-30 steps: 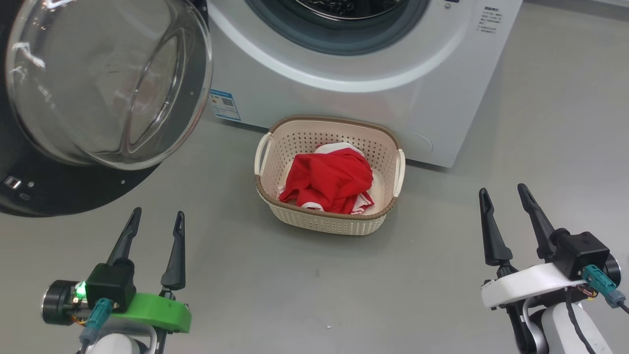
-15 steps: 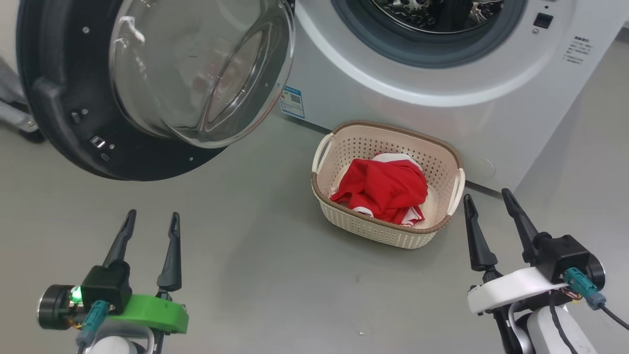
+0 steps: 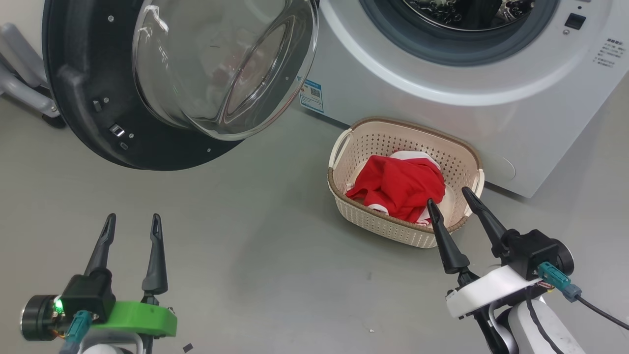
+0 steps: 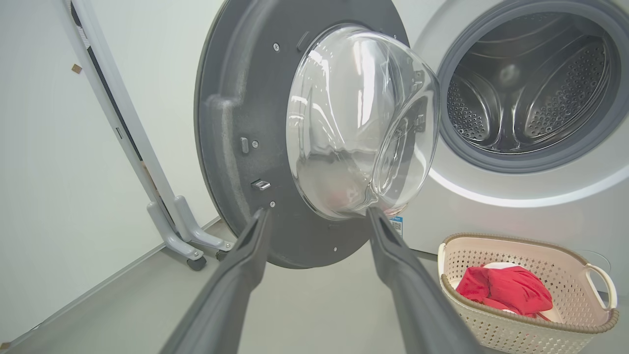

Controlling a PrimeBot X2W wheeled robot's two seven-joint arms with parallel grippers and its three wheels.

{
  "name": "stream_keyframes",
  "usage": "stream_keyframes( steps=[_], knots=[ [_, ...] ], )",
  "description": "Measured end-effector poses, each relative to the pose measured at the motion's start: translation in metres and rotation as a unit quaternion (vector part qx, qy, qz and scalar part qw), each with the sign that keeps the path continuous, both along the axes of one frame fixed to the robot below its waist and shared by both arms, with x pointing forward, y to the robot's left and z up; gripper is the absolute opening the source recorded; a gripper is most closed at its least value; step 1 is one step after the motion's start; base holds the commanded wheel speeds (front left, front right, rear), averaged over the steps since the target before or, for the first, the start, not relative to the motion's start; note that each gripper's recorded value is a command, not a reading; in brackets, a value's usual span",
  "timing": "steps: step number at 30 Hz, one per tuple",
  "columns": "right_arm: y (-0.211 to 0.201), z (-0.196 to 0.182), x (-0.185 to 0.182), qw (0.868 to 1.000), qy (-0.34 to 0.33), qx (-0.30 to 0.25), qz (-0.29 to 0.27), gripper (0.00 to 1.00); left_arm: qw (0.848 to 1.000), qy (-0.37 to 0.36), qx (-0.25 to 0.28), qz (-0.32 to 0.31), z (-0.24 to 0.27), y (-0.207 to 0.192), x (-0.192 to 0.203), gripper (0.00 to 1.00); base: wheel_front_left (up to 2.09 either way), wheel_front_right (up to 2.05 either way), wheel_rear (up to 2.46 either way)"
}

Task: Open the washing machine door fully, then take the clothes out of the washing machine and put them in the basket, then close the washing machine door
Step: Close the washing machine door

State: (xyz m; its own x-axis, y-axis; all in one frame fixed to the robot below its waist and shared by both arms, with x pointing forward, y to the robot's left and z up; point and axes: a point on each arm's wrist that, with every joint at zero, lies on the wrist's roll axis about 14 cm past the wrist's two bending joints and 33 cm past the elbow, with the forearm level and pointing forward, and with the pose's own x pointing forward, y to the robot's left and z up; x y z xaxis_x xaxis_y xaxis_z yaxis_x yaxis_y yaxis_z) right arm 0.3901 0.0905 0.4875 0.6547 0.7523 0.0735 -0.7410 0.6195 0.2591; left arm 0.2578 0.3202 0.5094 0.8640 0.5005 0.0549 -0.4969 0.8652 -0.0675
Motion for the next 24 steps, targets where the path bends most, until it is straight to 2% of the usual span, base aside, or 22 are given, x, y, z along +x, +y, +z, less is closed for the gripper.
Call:
stream_keyframes(
  steps=[24],
  knots=[
    [0.0042,-0.0004,0.0038,1.0,0.001,-0.004,0.009,1.0,1.0,-0.001,0.0,0.011,0.0003,0.001,-0.0096,1.0,0.0,0.0,0.0]
  ],
)
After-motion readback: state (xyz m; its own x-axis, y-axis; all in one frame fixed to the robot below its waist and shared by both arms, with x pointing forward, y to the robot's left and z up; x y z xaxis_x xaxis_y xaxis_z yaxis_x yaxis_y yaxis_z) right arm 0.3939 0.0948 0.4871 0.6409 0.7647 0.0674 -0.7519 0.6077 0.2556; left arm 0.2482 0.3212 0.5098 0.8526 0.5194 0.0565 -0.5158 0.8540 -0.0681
